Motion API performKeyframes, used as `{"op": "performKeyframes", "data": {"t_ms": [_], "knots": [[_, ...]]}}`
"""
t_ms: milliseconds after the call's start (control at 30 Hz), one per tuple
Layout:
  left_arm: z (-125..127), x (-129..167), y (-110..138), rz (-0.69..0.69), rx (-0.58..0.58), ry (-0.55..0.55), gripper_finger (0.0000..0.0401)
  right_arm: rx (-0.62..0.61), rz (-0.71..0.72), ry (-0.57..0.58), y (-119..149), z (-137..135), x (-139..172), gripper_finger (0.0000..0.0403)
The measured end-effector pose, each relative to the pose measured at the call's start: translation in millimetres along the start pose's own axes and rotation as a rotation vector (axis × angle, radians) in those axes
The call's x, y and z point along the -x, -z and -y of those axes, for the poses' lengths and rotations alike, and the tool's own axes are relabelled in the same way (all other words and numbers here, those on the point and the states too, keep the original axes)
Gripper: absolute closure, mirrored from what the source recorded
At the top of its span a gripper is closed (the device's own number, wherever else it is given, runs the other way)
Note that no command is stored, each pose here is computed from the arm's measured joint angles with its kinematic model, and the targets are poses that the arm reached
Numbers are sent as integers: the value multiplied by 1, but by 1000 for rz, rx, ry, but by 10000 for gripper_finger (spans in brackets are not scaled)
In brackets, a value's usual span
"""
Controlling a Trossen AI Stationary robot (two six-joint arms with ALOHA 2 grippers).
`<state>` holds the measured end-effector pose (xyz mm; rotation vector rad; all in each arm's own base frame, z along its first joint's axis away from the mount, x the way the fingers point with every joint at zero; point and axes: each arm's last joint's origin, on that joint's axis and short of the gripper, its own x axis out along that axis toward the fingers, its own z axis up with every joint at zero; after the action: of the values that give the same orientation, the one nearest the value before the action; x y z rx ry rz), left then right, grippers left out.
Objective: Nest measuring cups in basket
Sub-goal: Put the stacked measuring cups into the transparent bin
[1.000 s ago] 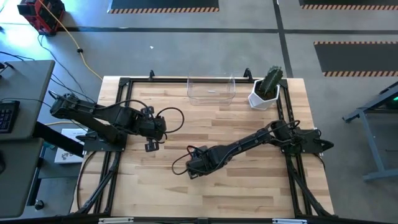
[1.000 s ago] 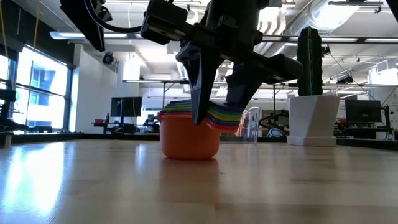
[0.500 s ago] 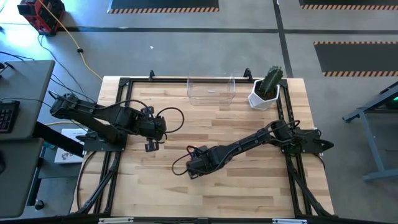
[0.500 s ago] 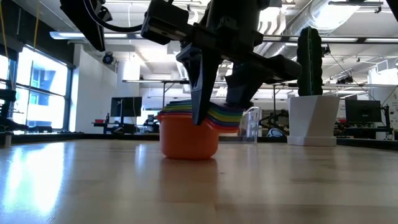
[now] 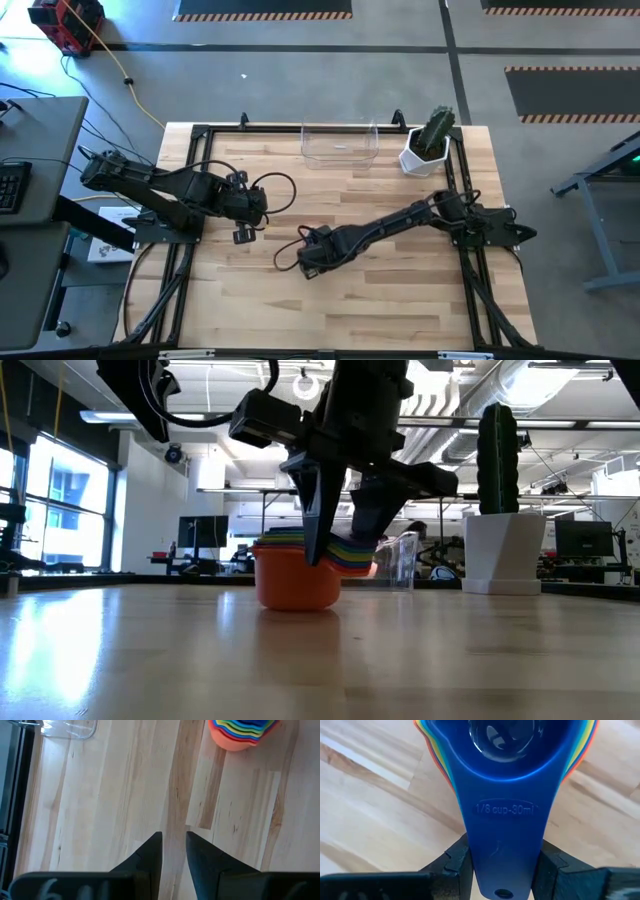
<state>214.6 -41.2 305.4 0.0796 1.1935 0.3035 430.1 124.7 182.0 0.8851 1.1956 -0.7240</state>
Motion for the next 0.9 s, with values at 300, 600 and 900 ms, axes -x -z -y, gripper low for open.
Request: {"op": "performKeyframes", "data": {"t_ms": [300,600,900], "knots": [[0,0,0,0,0,0,323,23,27,21,-23,7,-2,279],[0,0,0,0,0,0,323,64,56,36,-45,16,6,279],[0,0,0,0,0,0,323,116,62,45,-66,24,6,279]]}}
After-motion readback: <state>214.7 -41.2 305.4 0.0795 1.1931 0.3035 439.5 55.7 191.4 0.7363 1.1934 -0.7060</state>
